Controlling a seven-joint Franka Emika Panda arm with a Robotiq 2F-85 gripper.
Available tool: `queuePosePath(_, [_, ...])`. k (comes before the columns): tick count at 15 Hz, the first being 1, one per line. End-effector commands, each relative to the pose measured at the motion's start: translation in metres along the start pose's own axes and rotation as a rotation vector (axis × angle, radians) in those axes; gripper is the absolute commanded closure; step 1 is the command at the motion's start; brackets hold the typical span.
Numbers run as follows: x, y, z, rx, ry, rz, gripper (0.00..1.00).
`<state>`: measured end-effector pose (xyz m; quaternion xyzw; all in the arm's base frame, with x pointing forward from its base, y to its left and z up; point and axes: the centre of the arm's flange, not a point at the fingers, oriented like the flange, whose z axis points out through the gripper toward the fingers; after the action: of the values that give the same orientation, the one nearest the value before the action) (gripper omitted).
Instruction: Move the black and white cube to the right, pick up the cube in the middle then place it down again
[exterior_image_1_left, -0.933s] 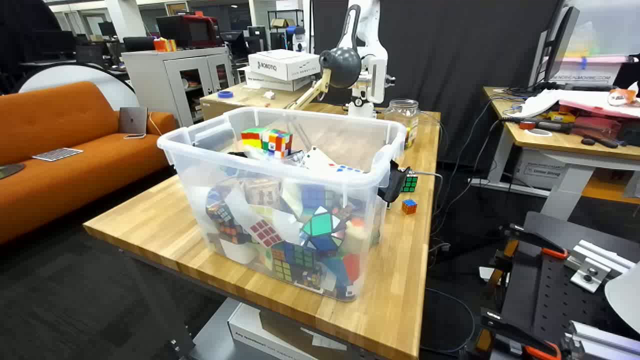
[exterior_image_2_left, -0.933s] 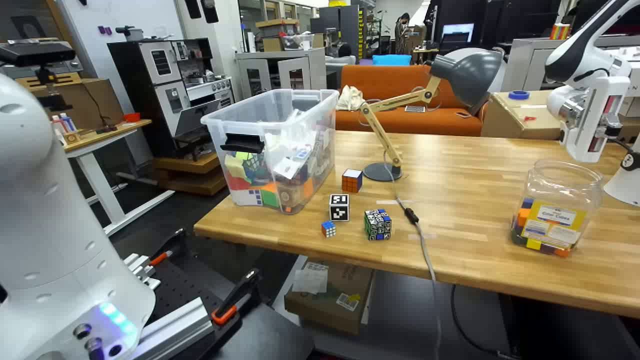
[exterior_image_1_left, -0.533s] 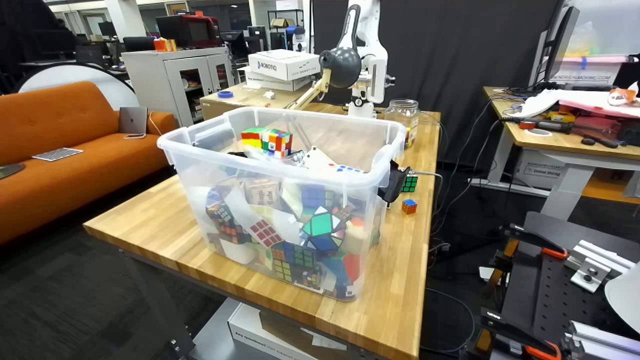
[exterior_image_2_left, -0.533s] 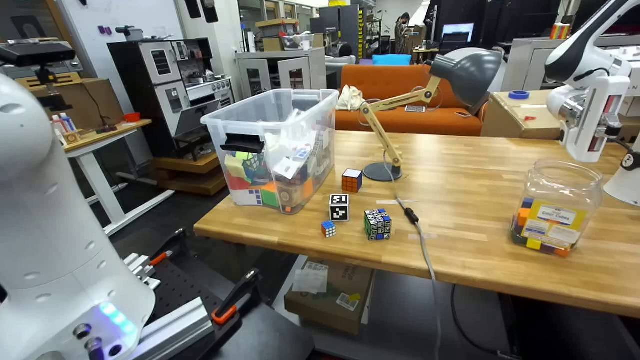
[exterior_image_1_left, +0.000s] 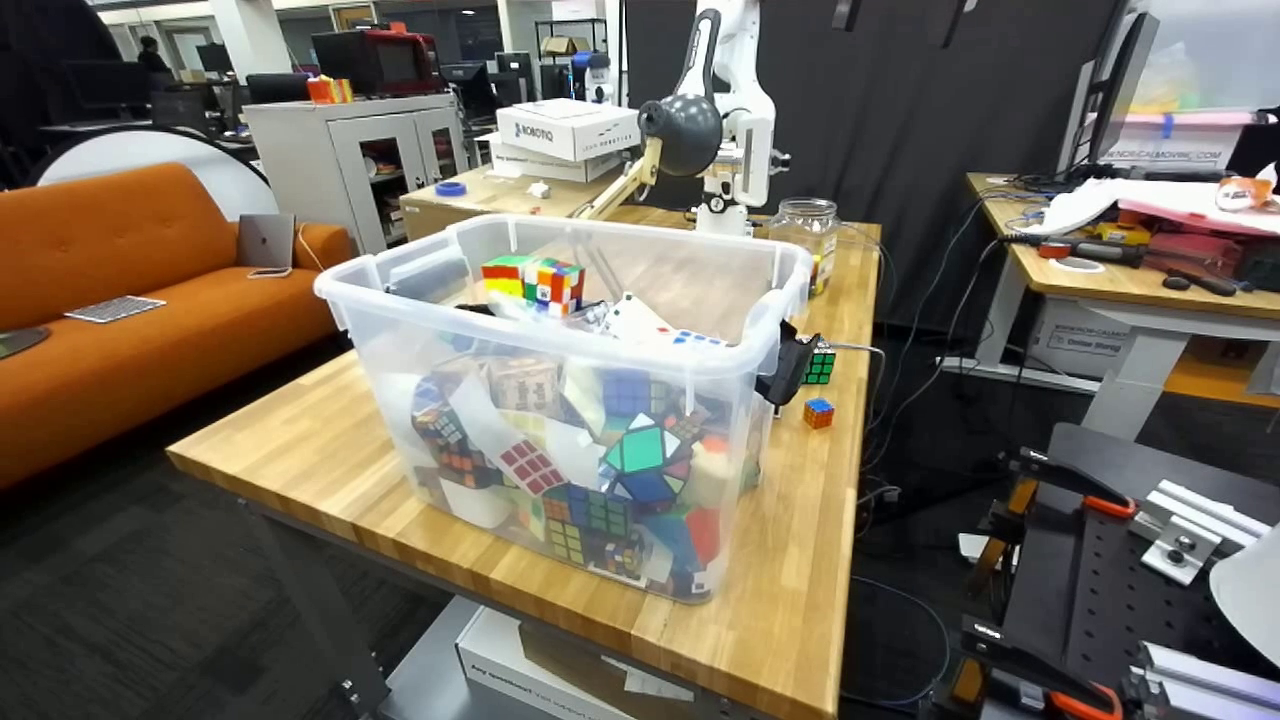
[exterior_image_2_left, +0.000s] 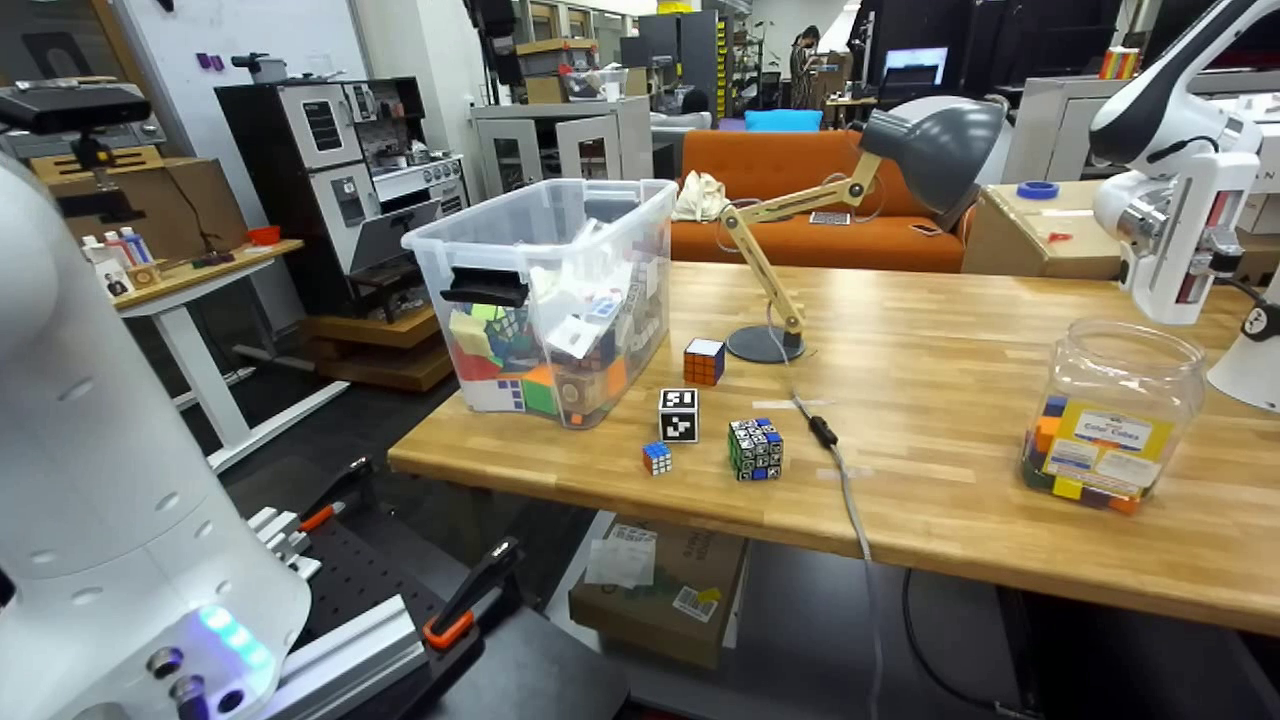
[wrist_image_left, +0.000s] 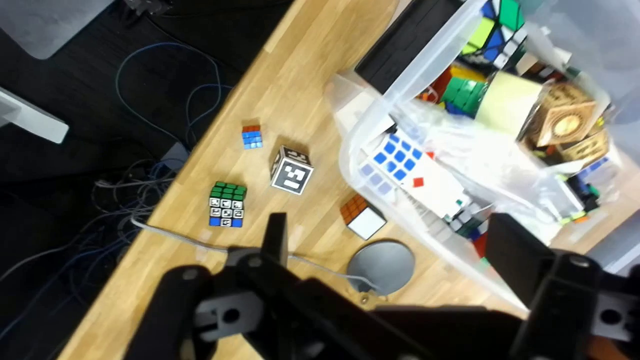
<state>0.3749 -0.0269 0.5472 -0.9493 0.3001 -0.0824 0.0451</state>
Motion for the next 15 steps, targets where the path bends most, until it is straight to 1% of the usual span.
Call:
queuePosePath(1, [0.006, 0.005, 0.005, -0.007, 0.008, 0.03, 0.0])
queuePosePath(7, [0.007, 0.003, 0.005, -0.01, 0.016, 0.058, 0.0])
queuePosePath(9, [0.01, 0.002, 0.009, -0.022, 0.032, 0.064, 0.0])
queuePosePath(11, [0.026, 0.012, 0.03, -0.072, 0.056, 0.085, 0.0])
queuePosePath(13, [0.041, 0.026, 0.055, -0.132, 0.058, 0.124, 0.0])
queuePosePath(15, [0.056, 0.039, 0.086, -0.178, 0.034, 0.157, 0.0])
